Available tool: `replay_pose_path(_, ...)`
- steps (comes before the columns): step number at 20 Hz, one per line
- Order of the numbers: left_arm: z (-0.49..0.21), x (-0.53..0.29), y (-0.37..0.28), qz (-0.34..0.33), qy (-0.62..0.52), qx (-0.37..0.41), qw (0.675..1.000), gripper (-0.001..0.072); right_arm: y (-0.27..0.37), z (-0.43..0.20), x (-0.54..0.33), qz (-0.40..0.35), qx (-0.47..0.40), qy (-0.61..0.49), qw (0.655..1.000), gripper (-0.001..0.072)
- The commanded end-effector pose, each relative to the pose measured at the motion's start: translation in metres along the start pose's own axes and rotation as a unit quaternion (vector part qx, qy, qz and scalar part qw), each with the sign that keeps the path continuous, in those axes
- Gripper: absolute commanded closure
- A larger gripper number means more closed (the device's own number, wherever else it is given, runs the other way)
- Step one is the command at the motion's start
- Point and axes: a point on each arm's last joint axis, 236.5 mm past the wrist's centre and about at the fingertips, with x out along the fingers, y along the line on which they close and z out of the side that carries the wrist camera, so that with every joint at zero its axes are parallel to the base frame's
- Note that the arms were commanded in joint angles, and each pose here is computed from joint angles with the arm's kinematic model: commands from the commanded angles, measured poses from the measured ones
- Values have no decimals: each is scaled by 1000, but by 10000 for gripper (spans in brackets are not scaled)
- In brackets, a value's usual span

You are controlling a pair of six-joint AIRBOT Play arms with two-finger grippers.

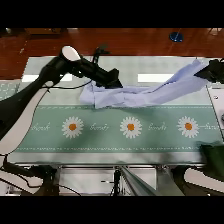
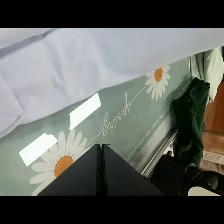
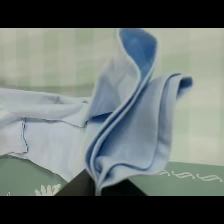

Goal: Fold the shirts.

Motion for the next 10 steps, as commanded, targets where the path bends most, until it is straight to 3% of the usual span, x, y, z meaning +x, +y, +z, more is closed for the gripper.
replay_pose_path(1,-16,43,-4,3,21,-8,1000,689,8,-8,-14,-8,-11,4,1000,689)
replay_pose_path(10,-22,105,-12,-12,5,-40,999,689,40,-16,-52,-11,-32,-25,999,689)
